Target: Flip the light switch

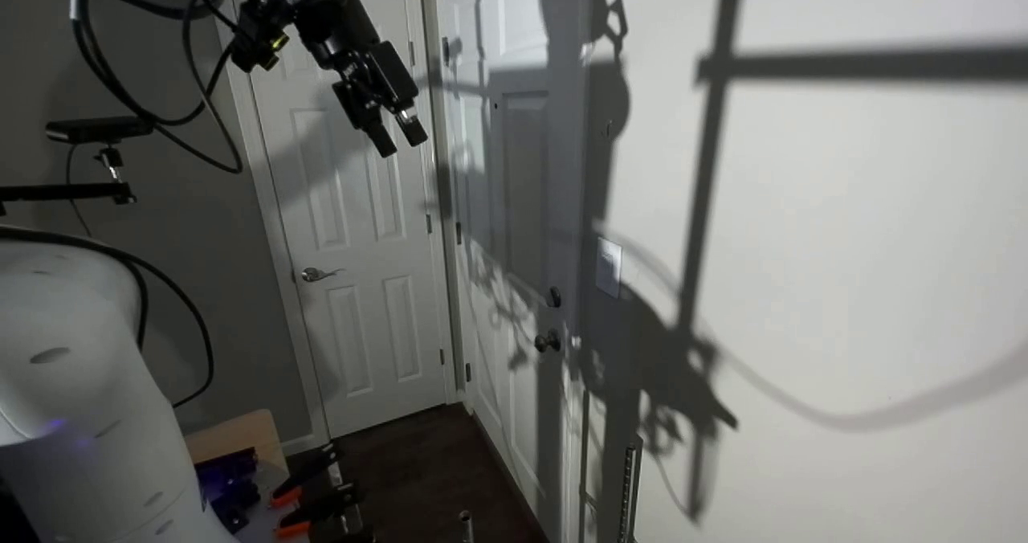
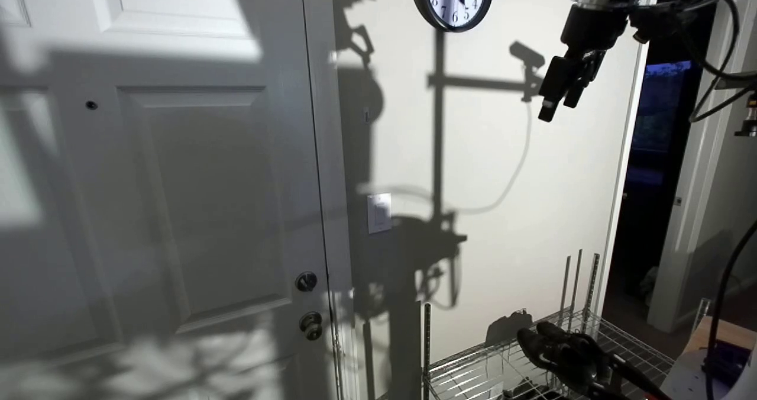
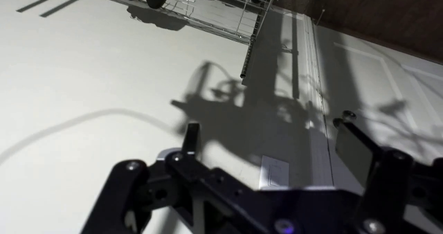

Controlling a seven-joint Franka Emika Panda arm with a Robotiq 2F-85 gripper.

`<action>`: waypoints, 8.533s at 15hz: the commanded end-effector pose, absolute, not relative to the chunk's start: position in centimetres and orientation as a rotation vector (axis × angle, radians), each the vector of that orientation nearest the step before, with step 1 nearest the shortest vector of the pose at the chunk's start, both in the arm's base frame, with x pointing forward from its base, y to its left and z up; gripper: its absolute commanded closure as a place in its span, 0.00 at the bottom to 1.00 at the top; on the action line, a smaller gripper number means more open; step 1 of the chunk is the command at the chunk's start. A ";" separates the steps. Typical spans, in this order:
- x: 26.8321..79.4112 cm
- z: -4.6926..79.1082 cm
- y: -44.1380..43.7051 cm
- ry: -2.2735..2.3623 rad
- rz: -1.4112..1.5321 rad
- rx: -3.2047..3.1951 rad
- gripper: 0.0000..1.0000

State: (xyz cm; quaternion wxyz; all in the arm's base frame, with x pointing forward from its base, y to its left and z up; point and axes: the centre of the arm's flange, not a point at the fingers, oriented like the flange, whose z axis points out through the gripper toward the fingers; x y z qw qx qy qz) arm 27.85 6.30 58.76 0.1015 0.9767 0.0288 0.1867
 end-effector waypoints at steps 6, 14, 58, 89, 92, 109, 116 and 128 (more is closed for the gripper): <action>37.2 53.4 13.7 0.204 0.733 2.938 0.00; 43.0 46.5 16.5 0.212 0.705 2.995 0.00; 49.5 40.8 15.4 0.156 0.552 3.058 0.00; 61.0 29.7 18.1 0.052 0.536 2.835 0.00; 61.8 29.0 18.3 0.031 0.599 2.774 0.00; 63.4 28.3 18.4 -0.036 0.769 2.573 0.00; 63.4 28.2 18.5 -0.038 0.765 2.574 0.00; 63.4 28.2 18.5 -0.038 0.764 2.573 0.00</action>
